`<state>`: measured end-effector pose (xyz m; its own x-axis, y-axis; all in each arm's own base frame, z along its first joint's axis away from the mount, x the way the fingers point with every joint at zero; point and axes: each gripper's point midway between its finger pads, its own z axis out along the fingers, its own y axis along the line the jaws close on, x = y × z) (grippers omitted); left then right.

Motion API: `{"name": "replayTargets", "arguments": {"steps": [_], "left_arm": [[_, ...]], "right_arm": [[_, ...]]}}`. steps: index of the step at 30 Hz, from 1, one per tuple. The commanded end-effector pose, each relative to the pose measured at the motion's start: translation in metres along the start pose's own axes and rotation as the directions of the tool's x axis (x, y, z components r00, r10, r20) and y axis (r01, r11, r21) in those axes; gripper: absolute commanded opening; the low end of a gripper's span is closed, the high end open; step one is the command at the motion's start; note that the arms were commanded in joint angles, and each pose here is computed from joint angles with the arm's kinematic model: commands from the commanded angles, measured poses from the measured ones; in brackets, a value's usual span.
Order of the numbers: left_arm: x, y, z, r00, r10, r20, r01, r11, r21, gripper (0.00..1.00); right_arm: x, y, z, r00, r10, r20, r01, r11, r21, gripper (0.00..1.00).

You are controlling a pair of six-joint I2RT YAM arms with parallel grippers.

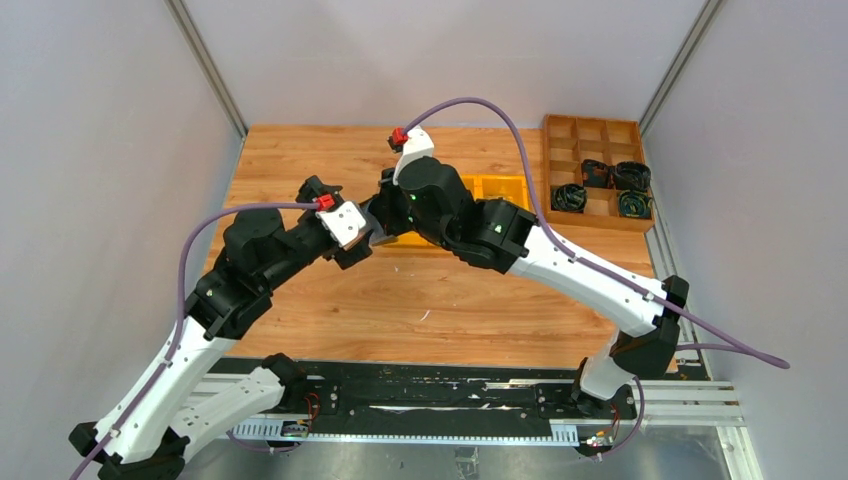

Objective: Take the credit cards out of the card holder
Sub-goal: Open the card holder at the center of the board.

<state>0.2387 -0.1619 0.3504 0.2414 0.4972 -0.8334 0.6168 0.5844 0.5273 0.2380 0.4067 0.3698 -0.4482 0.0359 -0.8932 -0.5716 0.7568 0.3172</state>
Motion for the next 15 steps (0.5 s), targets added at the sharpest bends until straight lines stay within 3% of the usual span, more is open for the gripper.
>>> {"name": "replayTargets", "arguments": {"steps": [1, 9, 15], "left_arm": [[-0.02, 0.026, -0.008, 0.999, 0.005, 0.054, 0.001, 0.993, -0.12, 0.99], [-0.027, 0.031, -0.028, 0.998, 0.048, 0.038, -0.044, 0.992, -0.116, 0.8], [-0.051, 0.03, -0.037, 0.996, -0.057, 0.063, 0.06, 0.997, -0.057, 0.44]], "right_arm": [[-0.017, 0.006, -0.016, 0.998, 0.022, 0.063, -0.021, 1.0, -0.019, 0.0], [-0.022, 0.009, -0.03, 0.994, 0.004, 0.109, 0.009, 0.993, -0.117, 0.0], [-0.022, 0.017, -0.045, 0.994, 0.017, 0.112, 0.014, 0.963, -0.27, 0.0]]}}
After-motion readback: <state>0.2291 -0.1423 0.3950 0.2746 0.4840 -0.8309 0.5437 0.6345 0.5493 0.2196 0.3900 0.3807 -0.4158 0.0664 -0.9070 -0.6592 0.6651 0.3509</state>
